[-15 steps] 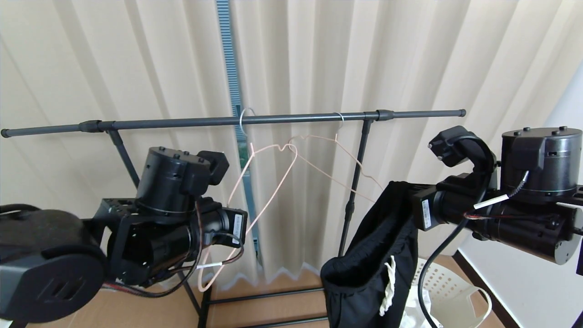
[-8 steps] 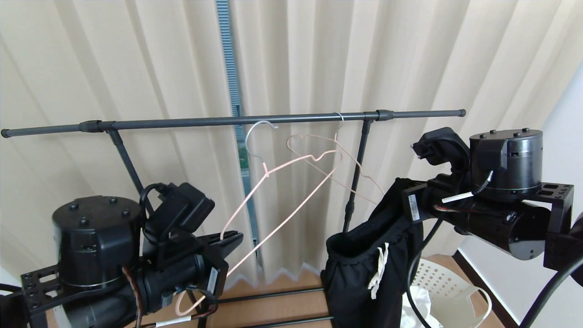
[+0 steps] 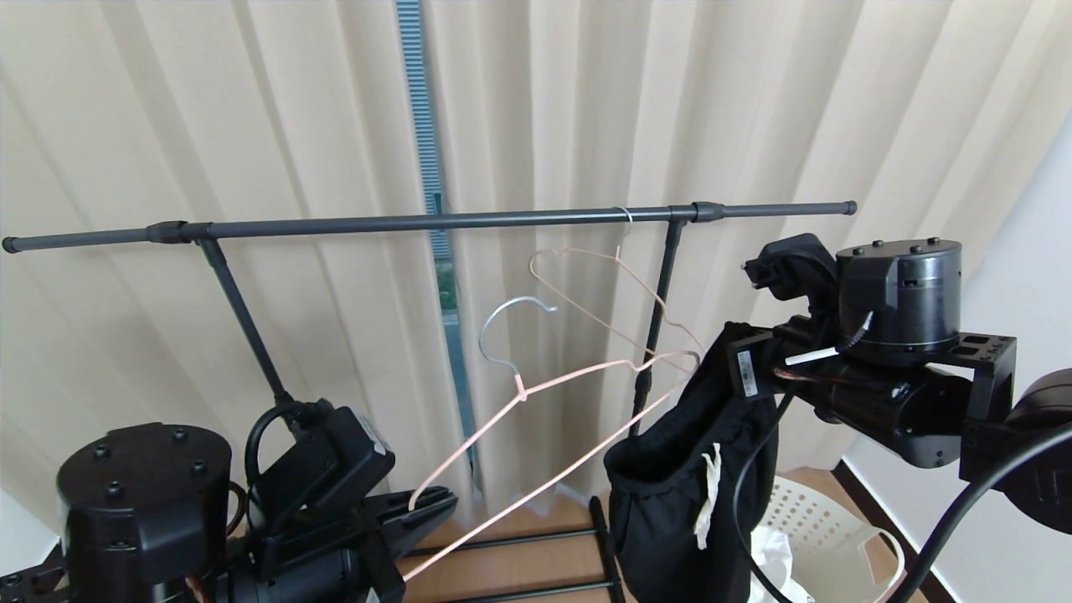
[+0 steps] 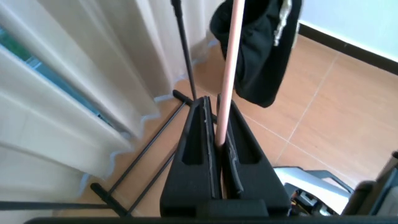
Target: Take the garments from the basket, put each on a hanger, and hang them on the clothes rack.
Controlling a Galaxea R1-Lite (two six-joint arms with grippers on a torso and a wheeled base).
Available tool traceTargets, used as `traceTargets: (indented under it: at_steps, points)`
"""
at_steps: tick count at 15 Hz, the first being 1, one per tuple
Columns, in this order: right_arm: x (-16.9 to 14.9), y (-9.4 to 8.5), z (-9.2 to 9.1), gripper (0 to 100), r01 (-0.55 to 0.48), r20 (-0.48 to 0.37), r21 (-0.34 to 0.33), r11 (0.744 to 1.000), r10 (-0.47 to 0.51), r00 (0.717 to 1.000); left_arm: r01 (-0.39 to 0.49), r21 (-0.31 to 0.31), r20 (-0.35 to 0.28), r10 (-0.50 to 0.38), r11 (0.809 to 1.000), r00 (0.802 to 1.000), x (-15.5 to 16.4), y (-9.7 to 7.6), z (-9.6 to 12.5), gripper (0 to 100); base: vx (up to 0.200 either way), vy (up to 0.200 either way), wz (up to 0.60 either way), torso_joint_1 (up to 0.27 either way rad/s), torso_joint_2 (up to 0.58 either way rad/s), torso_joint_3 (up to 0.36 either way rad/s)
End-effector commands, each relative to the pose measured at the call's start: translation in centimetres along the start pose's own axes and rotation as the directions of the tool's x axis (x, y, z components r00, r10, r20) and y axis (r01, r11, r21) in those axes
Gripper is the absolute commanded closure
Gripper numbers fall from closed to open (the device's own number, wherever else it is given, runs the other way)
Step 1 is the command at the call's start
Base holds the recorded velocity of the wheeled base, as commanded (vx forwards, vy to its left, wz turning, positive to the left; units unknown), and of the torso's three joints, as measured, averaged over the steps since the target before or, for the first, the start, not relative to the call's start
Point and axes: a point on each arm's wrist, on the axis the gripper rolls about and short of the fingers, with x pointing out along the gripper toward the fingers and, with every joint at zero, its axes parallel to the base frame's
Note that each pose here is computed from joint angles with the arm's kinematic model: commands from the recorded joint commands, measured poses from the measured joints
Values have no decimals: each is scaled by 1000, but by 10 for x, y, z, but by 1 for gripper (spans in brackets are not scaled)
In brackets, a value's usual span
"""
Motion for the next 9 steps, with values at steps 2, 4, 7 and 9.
traceTargets:
  at_steps: [2,4,7,9]
  points:
    - [4,2,-2,100,2,-10,-5,1000,-2,1000,34,9,-3,-33,999,999,-3,-5,-3,100,0,0,0,0,0,0]
    - [5,3,-3,100,7,-14,-7,1000,-7,1000,45,9,0,-45,999,999,-4,-5,-3,100,0,0,0,0,0,0]
    - [7,4,-4,100,11,-17,-9,1000,-11,1000,52,12,1,-52,999,999,-4,-7,-3,100,0,0,0,0,0,0]
    - [14,5,-6,100,24,-11,-4,1000,-25,1000,54,13,5,-55,998,999,-4,-7,-2,100,0,0,0,0,0,0]
